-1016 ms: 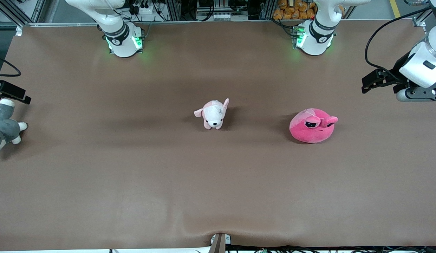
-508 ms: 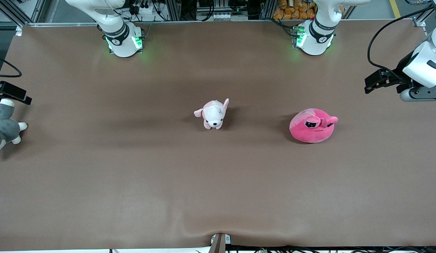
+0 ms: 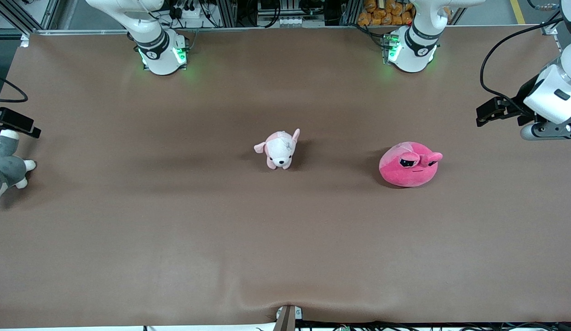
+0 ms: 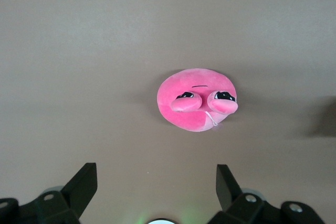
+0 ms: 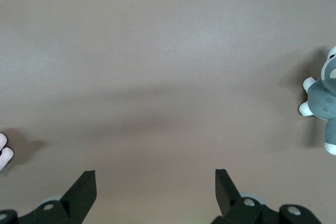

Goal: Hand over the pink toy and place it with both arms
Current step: 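Move the left gripper toward the pink plush toy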

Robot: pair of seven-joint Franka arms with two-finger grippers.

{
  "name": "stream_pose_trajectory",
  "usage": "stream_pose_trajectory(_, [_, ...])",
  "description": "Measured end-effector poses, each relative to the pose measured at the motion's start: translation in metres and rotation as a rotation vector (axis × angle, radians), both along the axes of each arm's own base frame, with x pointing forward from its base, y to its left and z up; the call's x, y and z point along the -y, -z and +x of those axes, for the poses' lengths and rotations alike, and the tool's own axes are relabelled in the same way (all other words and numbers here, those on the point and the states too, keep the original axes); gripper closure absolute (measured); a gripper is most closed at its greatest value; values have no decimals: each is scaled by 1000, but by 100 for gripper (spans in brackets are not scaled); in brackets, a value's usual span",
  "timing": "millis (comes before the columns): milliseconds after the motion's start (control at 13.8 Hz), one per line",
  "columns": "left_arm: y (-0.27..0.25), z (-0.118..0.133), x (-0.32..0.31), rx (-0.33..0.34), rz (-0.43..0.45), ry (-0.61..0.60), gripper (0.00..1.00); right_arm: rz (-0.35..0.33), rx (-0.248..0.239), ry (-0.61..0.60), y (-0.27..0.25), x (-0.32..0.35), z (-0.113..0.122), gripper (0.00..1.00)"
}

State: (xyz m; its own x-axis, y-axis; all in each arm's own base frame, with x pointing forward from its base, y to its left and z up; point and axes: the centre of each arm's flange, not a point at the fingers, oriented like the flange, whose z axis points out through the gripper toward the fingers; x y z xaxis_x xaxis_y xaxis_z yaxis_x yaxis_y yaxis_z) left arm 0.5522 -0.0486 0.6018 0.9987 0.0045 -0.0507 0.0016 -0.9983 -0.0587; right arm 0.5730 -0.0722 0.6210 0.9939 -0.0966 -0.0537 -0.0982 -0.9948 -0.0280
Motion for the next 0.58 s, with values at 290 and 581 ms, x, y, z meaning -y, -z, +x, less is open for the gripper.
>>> stream_pose_trajectory(290, [11, 8, -13, -8, 0, -26, 0, 1, -2, -8, 2, 2, 1, 0])
stream_pose_trajectory(581, [19, 16, -17, -4, 0, -39, 0, 7, 0, -13, 2, 10, 0, 0])
